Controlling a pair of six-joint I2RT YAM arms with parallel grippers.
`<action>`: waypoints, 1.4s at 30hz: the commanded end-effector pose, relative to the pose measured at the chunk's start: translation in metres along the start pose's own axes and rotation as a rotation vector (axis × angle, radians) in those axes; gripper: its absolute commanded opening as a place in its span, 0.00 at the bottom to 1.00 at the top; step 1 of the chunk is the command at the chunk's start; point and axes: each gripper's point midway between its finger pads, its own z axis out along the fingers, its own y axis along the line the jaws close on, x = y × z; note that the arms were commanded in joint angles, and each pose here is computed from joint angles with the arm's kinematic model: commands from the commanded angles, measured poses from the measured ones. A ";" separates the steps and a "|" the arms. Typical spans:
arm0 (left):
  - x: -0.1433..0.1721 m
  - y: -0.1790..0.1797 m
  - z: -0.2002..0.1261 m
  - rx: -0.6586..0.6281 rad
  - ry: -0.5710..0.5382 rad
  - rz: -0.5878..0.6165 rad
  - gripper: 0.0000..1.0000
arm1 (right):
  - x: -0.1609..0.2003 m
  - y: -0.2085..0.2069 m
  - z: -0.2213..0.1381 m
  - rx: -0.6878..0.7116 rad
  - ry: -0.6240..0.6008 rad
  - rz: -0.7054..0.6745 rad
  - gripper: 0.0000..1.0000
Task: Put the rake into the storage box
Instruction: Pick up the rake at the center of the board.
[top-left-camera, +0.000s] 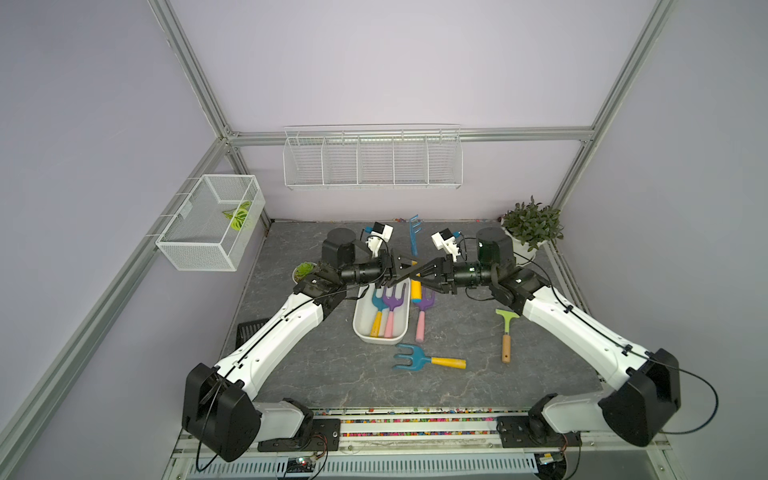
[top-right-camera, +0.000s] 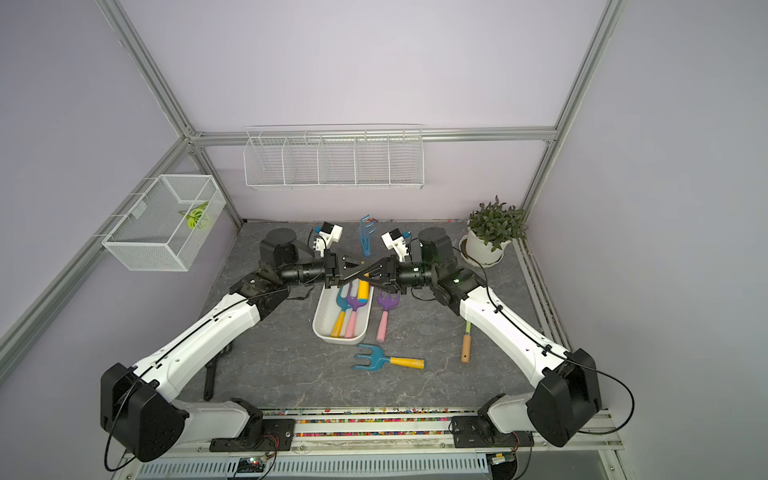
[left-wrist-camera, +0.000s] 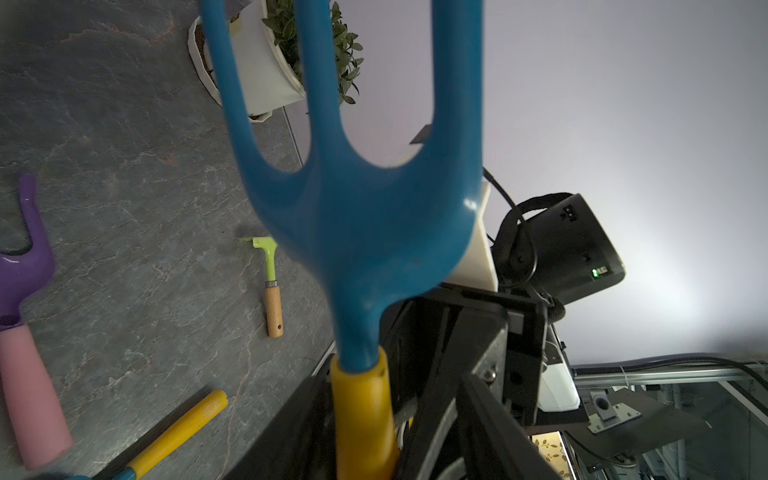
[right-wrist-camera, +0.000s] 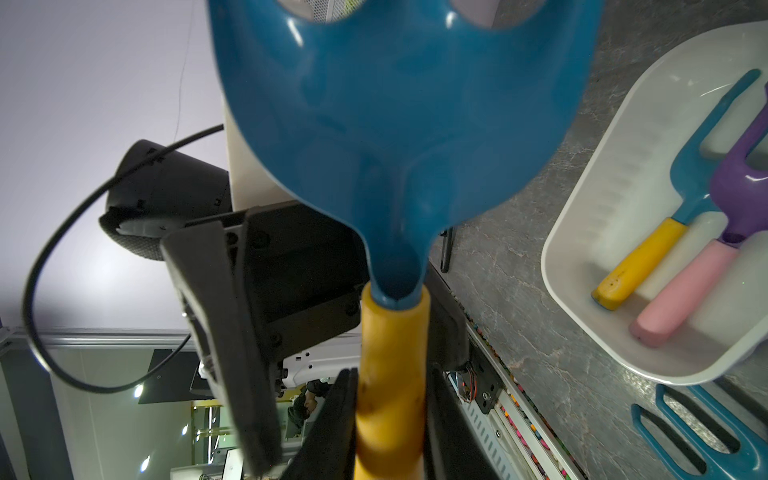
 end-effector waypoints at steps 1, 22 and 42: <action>-0.006 -0.017 0.002 0.055 0.001 0.025 0.52 | 0.003 0.023 0.003 -0.072 0.024 -0.063 0.00; -0.001 -0.026 -0.008 0.094 -0.022 -0.004 0.22 | 0.006 0.027 -0.005 -0.097 -0.018 -0.071 0.00; 0.000 0.018 -0.036 -0.167 0.000 0.025 0.00 | 0.008 -0.006 -0.054 0.159 -0.131 -0.085 0.66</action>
